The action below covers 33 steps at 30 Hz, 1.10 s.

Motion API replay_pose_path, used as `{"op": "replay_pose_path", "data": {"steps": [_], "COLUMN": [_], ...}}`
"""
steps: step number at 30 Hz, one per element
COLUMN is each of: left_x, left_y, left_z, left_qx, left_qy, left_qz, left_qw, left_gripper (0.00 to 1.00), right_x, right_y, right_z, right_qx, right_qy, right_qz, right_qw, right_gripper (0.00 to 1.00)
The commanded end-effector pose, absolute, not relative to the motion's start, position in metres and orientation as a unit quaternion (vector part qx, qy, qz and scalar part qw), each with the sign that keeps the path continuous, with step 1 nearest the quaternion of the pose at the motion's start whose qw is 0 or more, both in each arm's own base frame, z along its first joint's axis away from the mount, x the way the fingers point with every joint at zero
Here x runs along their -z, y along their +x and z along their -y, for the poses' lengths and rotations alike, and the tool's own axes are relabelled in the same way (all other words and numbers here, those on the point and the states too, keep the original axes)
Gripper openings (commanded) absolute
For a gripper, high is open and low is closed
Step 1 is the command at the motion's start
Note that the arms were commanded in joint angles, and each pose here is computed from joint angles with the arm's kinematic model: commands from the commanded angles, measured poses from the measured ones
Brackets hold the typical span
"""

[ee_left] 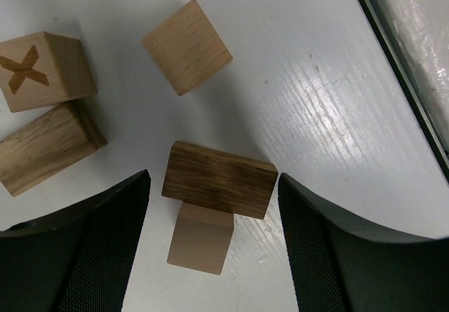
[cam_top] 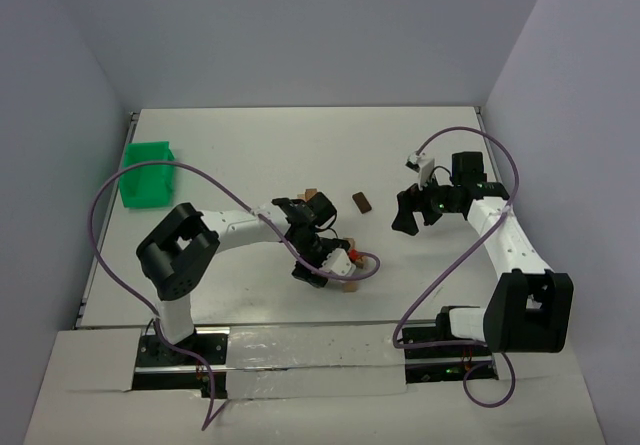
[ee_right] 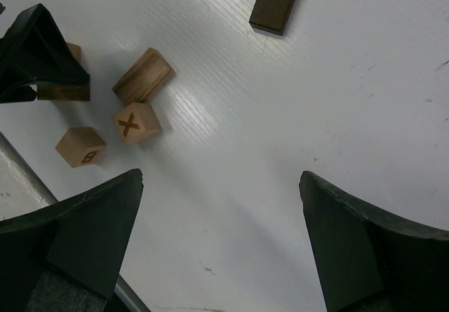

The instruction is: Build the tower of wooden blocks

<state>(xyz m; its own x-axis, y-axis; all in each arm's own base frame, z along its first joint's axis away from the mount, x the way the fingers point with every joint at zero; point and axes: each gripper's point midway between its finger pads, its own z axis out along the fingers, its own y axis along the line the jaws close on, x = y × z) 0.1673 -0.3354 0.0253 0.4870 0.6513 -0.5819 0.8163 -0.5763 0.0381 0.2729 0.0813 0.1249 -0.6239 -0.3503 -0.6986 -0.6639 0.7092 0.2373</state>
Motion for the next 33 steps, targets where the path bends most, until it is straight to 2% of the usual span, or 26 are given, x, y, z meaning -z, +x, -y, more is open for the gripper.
{"op": "replay_pose_path", "data": {"steps": [1,15,19,22,26,30,33], "left_x": [-0.024,-0.016,-0.018,-0.025,-0.051,-0.091,-0.116], "left_y": [0.170,0.157,0.159,0.164,0.183,0.229,0.257], "left_z": [0.346,0.331,0.332,0.335,0.343,0.343,0.337], "left_qx": [0.263,0.266,0.264,0.260,0.264,0.264,0.257], "left_qy": [0.852,0.860,0.858,0.853,0.816,0.752,0.706], "left_qz": [-0.417,-0.408,-0.411,-0.420,-0.479,-0.556,-0.600], "left_qw": [0.176,0.155,0.159,0.167,0.188,0.235,0.274], "left_gripper": [0.79,0.72,0.64,0.53,0.43,0.35,0.32], "right_x": [-0.125,-0.123,-0.123,-0.124,-0.125,-0.126,-0.128], "right_y": [0.276,0.278,0.278,0.279,0.279,0.279,0.281], "right_z": [-0.084,-0.084,-0.084,-0.085,-0.086,-0.086,-0.086], "right_qx": [-0.254,-0.257,-0.258,-0.259,-0.261,-0.260,-0.259], "right_qy": [-0.300,-0.299,-0.299,-0.298,-0.295,-0.291,-0.289], "right_qz": [-0.858,-0.860,-0.860,-0.859,-0.858,-0.858,-0.857], "right_qw": [0.330,0.325,0.325,0.327,0.329,0.333,0.338], "right_gripper": [1.00,1.00,1.00,1.00,1.00,1.00,1.00]}}
